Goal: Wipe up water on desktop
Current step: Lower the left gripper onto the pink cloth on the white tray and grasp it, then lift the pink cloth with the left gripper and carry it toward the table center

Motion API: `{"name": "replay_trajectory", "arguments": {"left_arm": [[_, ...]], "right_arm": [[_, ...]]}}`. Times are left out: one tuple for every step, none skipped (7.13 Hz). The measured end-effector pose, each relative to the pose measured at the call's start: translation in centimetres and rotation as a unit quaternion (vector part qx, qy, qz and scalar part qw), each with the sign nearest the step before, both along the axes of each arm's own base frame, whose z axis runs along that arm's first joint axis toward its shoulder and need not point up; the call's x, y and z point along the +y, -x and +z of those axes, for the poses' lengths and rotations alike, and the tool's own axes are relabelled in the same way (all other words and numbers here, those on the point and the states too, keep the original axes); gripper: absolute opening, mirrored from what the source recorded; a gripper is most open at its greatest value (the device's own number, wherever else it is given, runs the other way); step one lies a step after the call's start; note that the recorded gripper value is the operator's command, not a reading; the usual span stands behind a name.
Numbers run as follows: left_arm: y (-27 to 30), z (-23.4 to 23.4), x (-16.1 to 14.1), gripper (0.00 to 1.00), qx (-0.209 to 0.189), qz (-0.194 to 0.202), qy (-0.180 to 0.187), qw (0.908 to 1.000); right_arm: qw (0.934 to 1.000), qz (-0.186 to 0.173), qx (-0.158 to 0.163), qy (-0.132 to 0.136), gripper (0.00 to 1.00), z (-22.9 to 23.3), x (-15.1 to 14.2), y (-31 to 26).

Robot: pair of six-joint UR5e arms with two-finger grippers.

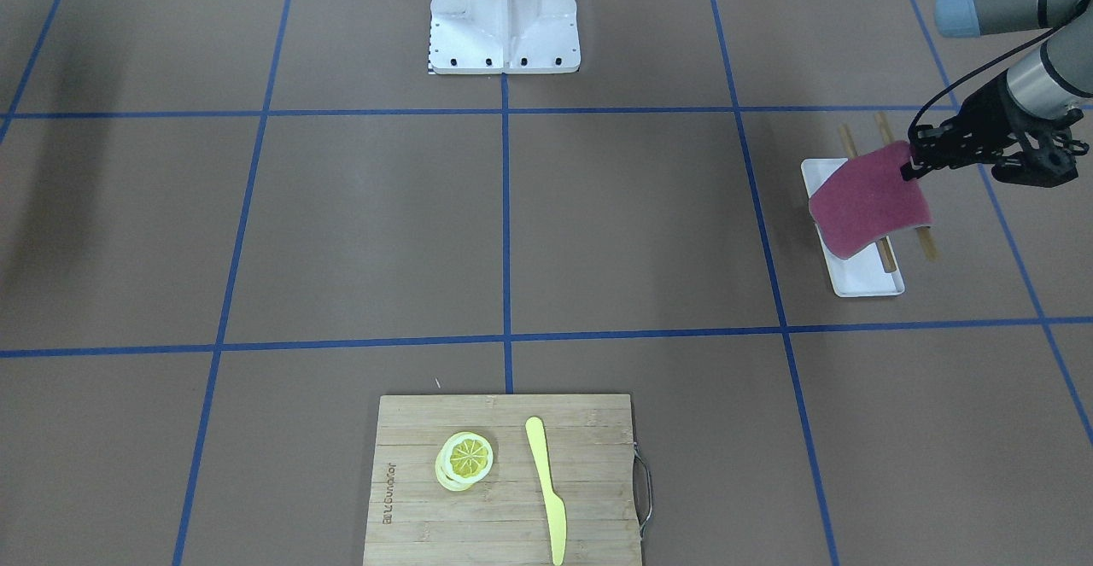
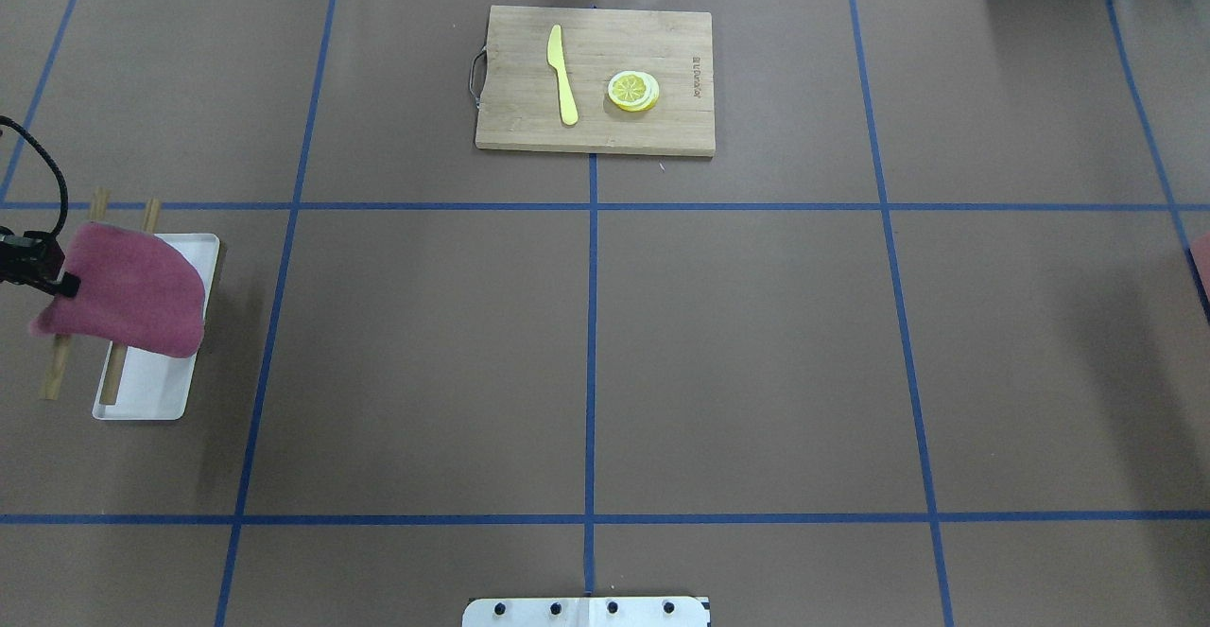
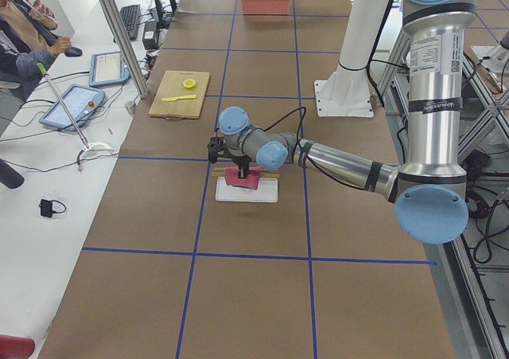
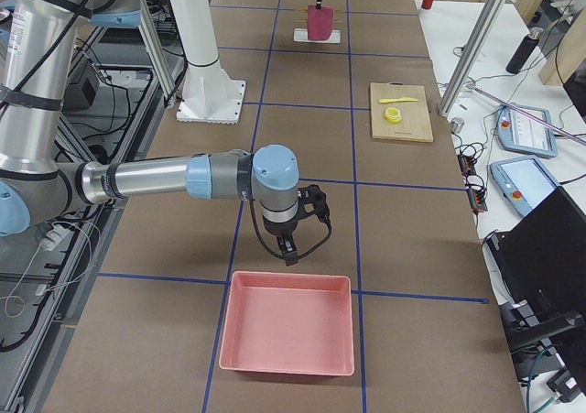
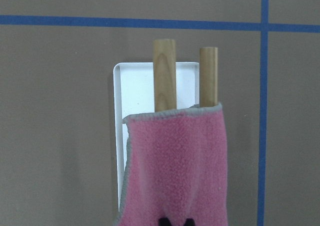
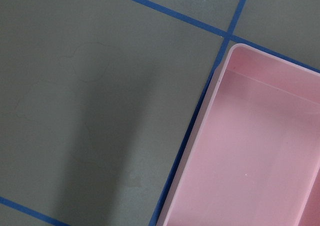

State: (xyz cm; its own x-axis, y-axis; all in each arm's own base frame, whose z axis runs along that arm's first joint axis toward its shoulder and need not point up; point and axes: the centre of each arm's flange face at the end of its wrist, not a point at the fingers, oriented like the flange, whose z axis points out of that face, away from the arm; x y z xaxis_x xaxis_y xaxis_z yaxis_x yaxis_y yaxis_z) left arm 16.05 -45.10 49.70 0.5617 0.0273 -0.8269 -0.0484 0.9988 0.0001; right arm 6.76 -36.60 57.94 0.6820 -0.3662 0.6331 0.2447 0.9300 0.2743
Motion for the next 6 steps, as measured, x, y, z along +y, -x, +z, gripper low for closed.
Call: {"name": "replay_trajectory", "arguments": {"left_arm": [[0.1,-0.4,0.1,0.00,0.002,-0.001,-0.004,1.0000],[0.2,-1.1,0.2,0.00,0.006,0.000,-0.007,1.0000],[0.4,-2.2,0.3,0.00,0.020,0.004,-0.009,0.9997],[0.8,-4.0,0.1,0.00,0.043,0.007,-0.012,0.9990],[1.0,-6.4,-1.1,0.00,0.062,0.002,-0.016,0.9980],[0.5,-9.8,-2.7,0.00,0.075,-0.011,-0.011,0.9970]], "right_arm": [[1.0000,0.000,0.000,0.000,1.00,0.0,0.0,0.0],[1.0000,0.000,0.000,0.000,1.00,0.0,0.0,0.0],[1.0000,0.000,-0.001,0.000,1.00,0.0,0.0,0.0],[1.0000,0.000,-0.001,0.000,1.00,0.0,0.0,0.0],[1.0000,0.000,-0.001,0.000,1.00,0.0,0.0,0.0],[1.0000,0.000,-0.001,0.000,1.00,-0.1,0.0,0.0]]}}
